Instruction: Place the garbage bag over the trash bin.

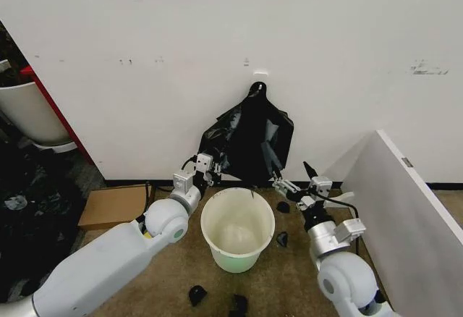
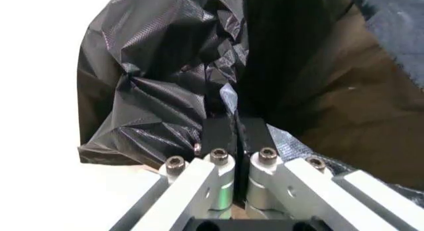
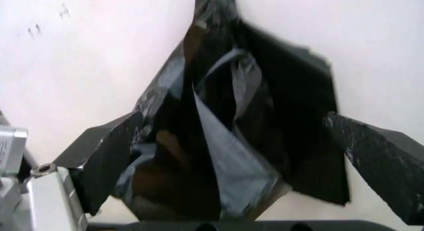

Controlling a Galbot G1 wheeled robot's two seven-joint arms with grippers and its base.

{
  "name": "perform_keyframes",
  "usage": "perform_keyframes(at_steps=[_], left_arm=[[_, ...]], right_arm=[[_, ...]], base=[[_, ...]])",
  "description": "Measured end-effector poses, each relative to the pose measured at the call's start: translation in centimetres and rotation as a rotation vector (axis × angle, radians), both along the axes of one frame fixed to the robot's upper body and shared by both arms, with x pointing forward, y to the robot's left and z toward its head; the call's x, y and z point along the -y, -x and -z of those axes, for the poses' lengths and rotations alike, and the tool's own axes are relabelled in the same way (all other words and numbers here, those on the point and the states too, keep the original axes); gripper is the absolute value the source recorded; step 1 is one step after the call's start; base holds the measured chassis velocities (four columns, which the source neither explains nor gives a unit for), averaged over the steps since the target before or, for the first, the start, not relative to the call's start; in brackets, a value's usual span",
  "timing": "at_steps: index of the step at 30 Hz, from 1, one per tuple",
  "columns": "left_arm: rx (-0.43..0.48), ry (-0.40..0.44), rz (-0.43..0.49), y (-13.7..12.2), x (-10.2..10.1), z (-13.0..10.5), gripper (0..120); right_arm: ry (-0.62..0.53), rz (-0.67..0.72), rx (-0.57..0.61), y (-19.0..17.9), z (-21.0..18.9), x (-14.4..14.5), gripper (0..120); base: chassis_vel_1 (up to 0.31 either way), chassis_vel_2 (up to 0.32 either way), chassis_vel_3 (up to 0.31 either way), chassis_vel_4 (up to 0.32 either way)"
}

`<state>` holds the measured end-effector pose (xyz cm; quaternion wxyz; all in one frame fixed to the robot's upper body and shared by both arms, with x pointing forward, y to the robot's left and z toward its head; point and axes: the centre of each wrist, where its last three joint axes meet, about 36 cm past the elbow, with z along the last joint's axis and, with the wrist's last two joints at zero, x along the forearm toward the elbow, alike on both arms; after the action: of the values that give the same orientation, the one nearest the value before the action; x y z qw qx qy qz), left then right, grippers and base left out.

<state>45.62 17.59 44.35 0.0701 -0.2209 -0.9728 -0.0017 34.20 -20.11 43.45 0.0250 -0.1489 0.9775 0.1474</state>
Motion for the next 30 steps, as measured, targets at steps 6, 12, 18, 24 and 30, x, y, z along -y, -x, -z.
perform_keyframes(at_steps=[6, 12, 18, 24, 30], left_arm=[[0.001, 0.000, -0.001, 0.1, -0.1, -0.1, 0], [0.000, 0.000, -0.006, 0.2, -0.3, -0.1, 0], [0.004, 0.005, -0.016, 0.2, -0.7, -0.3, 0], [-0.001, 0.010, -0.022, 0.3, -0.8, -0.1, 0], [-0.005, 0.010, -0.022, 0.5, -0.8, 0.0, 0]], right_arm=[[0.020, -0.041, -0.002, -2.0, 0.6, -0.6, 100], [0.077, -0.054, 0.011, -4.1, 1.1, -0.9, 88], [0.158, -0.009, 0.041, -6.2, 2.4, -0.6, 68], [0.177, 0.005, 0.052, -5.8, 3.3, -1.2, 42], [0.172, -0.001, 0.056, -5.7, 3.3, -1.5, 22]], base=[[0.000, 0.000, 0.000, 0.000], [0.000, 0.000, 0.000, 0.000], [0.000, 0.000, 0.000, 0.000], [0.000, 0.000, 0.000, 0.000], [0.000, 0.000, 0.000, 0.000]])
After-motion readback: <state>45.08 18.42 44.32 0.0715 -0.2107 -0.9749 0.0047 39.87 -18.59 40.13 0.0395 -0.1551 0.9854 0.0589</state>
